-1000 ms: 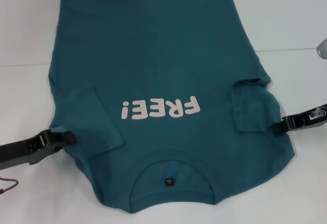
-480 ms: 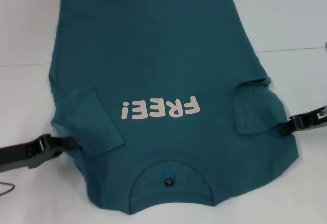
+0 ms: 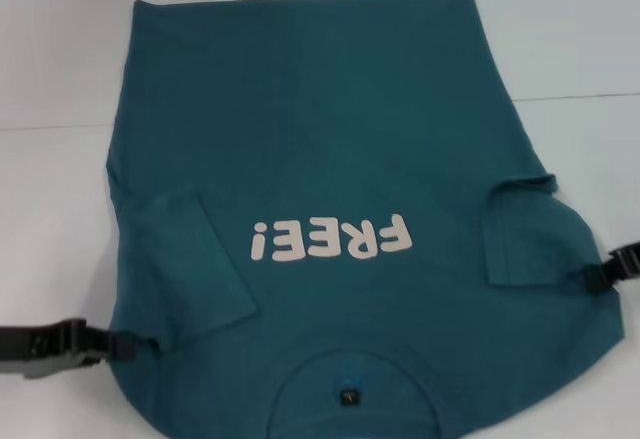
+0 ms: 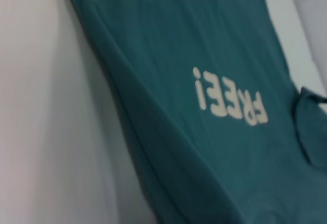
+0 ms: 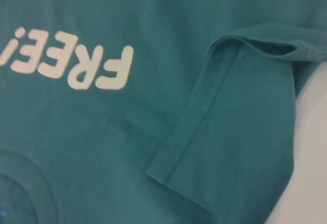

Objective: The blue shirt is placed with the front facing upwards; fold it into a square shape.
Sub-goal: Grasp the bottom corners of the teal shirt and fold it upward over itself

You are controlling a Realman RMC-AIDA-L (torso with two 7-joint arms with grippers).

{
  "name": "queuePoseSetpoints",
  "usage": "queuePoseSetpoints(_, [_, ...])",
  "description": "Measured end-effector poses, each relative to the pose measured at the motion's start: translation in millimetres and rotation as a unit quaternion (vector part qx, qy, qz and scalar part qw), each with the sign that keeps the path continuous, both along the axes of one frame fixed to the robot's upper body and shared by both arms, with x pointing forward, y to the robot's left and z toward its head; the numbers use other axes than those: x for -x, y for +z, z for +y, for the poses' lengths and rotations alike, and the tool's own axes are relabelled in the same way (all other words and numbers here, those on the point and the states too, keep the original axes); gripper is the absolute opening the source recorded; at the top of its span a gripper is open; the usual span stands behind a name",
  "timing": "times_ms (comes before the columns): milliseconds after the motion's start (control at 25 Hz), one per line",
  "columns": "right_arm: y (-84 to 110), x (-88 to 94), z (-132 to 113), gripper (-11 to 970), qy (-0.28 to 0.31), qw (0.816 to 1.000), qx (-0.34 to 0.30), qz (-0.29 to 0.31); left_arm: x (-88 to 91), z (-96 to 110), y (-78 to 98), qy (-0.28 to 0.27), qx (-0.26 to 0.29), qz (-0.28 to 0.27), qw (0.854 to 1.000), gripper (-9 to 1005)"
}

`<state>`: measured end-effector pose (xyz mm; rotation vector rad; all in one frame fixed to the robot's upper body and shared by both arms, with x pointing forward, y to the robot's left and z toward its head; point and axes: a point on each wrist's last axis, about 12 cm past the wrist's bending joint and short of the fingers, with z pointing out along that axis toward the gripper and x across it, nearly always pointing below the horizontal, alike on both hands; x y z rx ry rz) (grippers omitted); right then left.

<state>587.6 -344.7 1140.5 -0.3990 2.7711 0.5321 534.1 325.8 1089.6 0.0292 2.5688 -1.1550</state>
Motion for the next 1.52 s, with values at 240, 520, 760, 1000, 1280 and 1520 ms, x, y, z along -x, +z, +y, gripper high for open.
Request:
queuePoseSetpoints(240, [-3.0, 10.5, -1.8, 41, 0.015, 0.999, 0.014, 0.040, 15.6, 3.1, 0.7, -0.031, -0.019, 0.037, 0.999, 48])
queuePoseSetpoints(520, [-0.6, 26.2, -5.0, 41, 0.037, 0.997, 0.016, 0.066, 39.6, 8.9, 1.1, -0.049, -0.015, 0.065, 0.997, 48])
queuePoseSetpoints(760, [-2.7, 41.2, -9.2, 41, 0.062, 0.993, 0.010, 0.095, 57.8, 10.7, -2.5, -0.078, -0.019, 0.106, 0.991, 48])
queuePoseSetpoints(1000, [-11.5, 59.6, -16.2, 41, 0.080, 0.987, 0.023, 0.141, 73.9, 12.6, -4.6, -0.101, -0.009, 0.127, 0.987, 48])
queuePoseSetpoints(1280, [-14.9, 64.0, -18.6, 41, 0.083, 0.987, 0.014, 0.135, 79.1, 12.3, -3.1, -0.119, -0.005, 0.130, 0.984, 49])
queuePoseSetpoints(1520, [4.3, 41.7, -12.6, 41, 0.070, 0.995, -0.046, 0.053, 52.7, -2.3, 13.9, -0.138, 0.041, 0.072, 0.987, 49])
